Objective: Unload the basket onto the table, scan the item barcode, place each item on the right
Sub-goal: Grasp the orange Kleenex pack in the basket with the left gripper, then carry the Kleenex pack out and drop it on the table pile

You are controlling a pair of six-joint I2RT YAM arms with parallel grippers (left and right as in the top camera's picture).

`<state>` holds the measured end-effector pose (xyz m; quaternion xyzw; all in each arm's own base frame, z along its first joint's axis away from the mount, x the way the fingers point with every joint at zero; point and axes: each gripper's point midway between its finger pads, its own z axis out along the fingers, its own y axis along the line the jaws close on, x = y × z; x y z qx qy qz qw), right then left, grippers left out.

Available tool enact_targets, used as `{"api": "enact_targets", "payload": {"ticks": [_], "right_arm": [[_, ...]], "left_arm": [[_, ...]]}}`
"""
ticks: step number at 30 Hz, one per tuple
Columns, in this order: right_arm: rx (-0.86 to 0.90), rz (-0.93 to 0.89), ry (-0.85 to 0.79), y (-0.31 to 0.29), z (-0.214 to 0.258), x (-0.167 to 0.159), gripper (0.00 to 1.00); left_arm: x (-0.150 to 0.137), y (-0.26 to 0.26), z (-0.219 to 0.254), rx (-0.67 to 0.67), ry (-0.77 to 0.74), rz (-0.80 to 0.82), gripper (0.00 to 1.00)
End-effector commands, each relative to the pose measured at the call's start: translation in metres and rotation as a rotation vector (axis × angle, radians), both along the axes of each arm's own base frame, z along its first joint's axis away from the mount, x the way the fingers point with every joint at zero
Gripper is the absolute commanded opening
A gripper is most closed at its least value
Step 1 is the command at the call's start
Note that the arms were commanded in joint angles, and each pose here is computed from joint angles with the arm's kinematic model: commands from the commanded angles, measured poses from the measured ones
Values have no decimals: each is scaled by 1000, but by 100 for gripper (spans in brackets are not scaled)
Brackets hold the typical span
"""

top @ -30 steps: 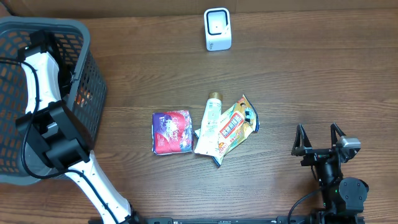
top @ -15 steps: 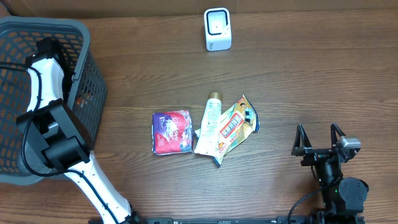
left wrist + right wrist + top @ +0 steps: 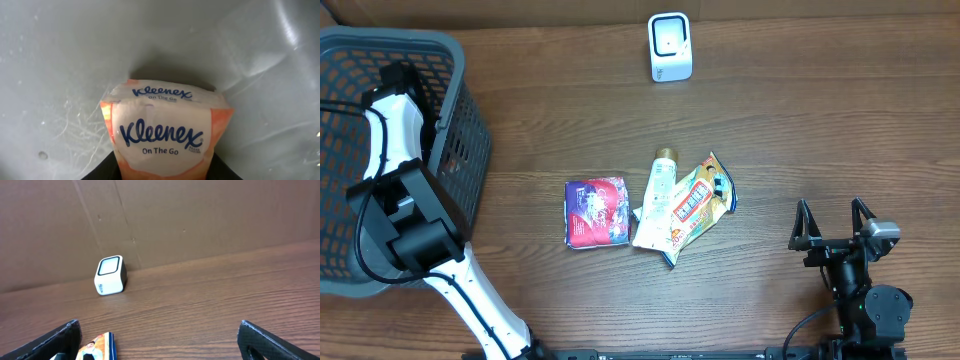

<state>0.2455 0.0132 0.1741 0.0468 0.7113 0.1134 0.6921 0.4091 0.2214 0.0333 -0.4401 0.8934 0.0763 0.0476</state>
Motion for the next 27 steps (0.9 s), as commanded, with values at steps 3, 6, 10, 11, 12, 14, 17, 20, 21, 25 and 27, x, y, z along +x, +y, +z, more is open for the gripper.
{"api": "enact_targets", "payload": {"ticks": [3,6,10,11,12,14,17,20,21,25,27], "right_arm": [[-7,-12,-2,-2,-2,0,100],[-7,-12,-2,-2,-2,0,100],[-7,-12,-2,-2,-2,0,100],[-7,-12,-2,-2,-2,0,100],[-7,-12,-2,-2,-2,0,100],[-7,-12,-2,-2,-2,0,100],[-7,-12,-2,-2,-2,0,100],[-7,-12,-2,-2,-2,0,100],[-7,-12,-2,-2,-2,0,100],[-7,-12,-2,-2,-2,0,100],[-7,-12,-2,-2,-2,0,100]], "left_arm": [[-5,3,19,0,32,-16,32],[1,8,52,27,4,-19,31],[5,16,107,89,-40,-32,31],[5,18,125,105,-56,-39,32],[4,17,139,115,-71,-47,32],[1,16,164,129,-99,-52,33],[-5,4,202,128,-145,-81,31],[5,-24,235,77,-267,-227,28],[5,-36,248,57,-314,-256,28],[-3,-75,297,61,-441,-323,31],[-6,-106,320,34,-514,-387,31]]}}
